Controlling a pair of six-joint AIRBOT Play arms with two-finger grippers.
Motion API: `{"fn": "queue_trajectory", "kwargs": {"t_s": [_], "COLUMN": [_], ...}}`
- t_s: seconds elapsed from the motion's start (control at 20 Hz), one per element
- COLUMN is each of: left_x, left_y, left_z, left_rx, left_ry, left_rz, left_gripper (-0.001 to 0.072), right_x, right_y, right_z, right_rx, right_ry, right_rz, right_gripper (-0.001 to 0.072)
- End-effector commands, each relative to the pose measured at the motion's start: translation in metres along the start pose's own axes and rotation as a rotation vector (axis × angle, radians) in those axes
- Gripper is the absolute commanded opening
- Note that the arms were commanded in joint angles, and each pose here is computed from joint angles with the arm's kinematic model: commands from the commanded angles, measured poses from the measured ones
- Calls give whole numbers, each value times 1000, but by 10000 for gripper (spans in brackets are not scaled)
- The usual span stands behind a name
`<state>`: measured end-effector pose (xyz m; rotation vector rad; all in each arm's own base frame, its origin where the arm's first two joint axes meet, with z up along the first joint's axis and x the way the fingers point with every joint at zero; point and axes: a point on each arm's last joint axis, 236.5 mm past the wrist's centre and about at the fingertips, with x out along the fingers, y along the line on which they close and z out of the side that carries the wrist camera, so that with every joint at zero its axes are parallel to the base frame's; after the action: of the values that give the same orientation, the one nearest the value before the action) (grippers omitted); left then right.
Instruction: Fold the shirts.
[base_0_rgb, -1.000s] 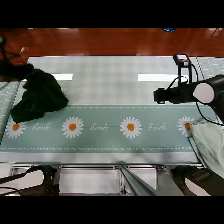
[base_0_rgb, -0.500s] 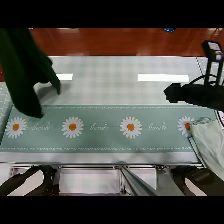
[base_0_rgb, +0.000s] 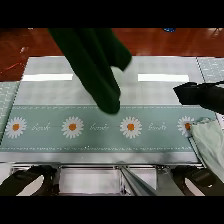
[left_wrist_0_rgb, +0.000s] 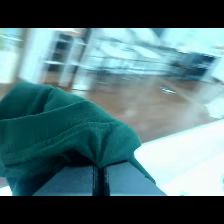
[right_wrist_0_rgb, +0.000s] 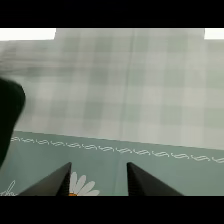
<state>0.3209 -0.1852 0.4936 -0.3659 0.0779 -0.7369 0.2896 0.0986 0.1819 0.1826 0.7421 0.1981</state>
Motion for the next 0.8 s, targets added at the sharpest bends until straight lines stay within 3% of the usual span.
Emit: {"fn": "queue_trajectory", "kwargs": {"t_s": [0.0, 0.2, 0.55, 0.6, 0.65, 0.7, 0.75], "left_x": [15, 19, -59, -75, -90, -103, -114], "left_y": [-29, 14, 178, 190, 197, 202, 208], "left_z": [-42, -166, -403, -427, -447, -460, -463], "left_rx": [-75, -200, -481, -529, -578, -601, -595], "left_ry": [-14, 189, 585, 623, 670, 722, 763], "left_rz": [-95, -5, 434, 484, 519, 544, 561], "left_gripper": [19, 19, 24, 107, 384, 507, 506], "right_x": [-3, -4, 4, 9, 16, 24, 34], "right_y": [-1, -2, -5, -8, -11, -15, -21], "right_z": [-2, -4, -14, -17, -21, -25, -29], "right_rx": [0, -1, -3, -5, -10, -15, -27], "right_ry": [4, 10, 58, 72, 93, 116, 141], "right_rz": [-1, -5, -23, -34, -48, -66, -93], "right_gripper": [404, 404, 404, 404, 404, 405, 405]}}
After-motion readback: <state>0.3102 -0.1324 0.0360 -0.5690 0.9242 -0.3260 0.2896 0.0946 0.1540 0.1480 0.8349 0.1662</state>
